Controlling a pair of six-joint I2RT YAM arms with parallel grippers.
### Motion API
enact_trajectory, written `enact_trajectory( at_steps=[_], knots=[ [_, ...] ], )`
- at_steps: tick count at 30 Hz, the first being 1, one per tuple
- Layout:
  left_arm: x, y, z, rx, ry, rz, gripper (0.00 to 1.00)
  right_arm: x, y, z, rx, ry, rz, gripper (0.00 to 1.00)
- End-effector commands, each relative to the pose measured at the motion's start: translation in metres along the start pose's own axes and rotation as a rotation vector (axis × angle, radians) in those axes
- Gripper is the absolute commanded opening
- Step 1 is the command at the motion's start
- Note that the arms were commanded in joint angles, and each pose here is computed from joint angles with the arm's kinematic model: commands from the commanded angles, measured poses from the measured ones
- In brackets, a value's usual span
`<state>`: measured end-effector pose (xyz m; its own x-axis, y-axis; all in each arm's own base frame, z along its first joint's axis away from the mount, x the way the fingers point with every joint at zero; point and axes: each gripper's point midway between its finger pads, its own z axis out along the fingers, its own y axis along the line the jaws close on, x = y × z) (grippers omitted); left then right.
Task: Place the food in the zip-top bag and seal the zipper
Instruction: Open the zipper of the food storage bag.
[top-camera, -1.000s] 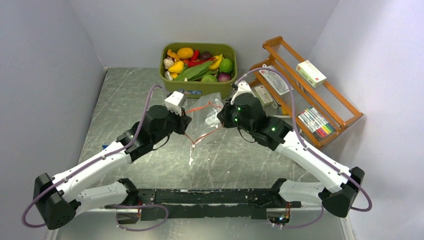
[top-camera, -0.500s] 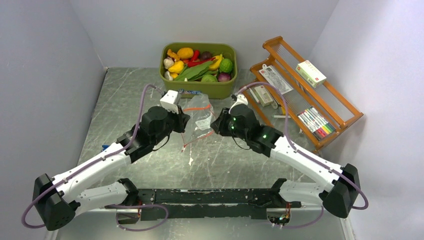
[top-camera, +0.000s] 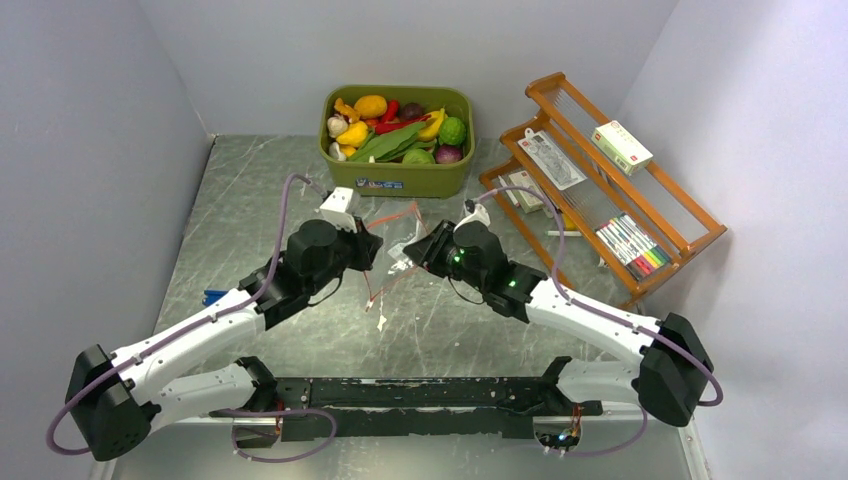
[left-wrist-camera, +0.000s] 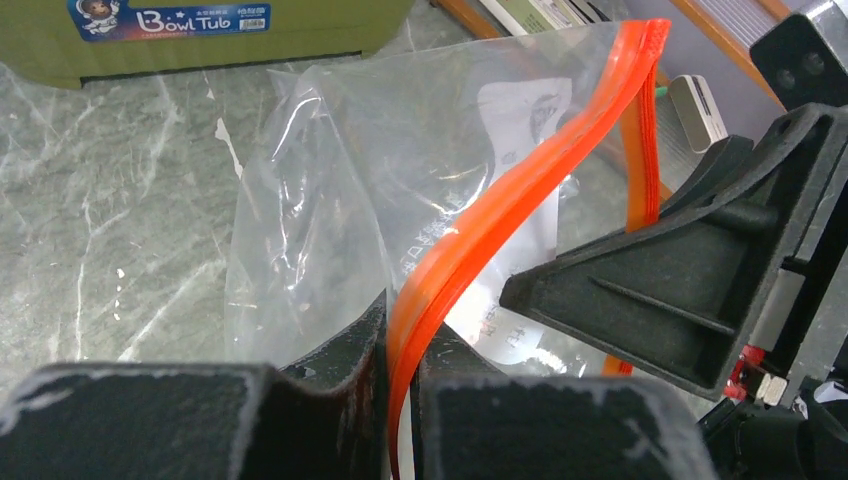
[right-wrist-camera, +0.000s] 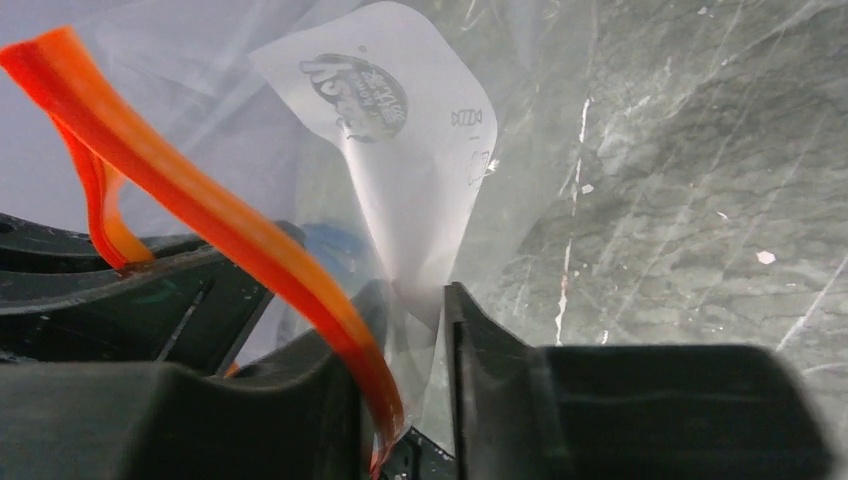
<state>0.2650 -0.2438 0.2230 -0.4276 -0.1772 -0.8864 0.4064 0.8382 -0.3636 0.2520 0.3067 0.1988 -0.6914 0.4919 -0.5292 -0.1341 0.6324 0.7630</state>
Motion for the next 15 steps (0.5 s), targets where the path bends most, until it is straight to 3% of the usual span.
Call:
enact_trajectory(
  at_steps=[1,7,15],
  knots=[
    [-0.01,-0.004,0.002,0.013,-0.046,-0.033,0.07,-0.005,0.005,0.002,0.002,-0.063,0.075,0.2],
    [-0.01,0.01,-0.002,-0.056,-0.051,-0.038,0.07,-0.015,-0.007,-0.013,0.072,-0.101,-0.03,0.0],
    [-0.01,0.024,-0.009,-0.133,-0.042,-0.023,0.07,-0.027,-0.036,-0.033,0.241,-0.095,-0.256,0.0]
  ],
)
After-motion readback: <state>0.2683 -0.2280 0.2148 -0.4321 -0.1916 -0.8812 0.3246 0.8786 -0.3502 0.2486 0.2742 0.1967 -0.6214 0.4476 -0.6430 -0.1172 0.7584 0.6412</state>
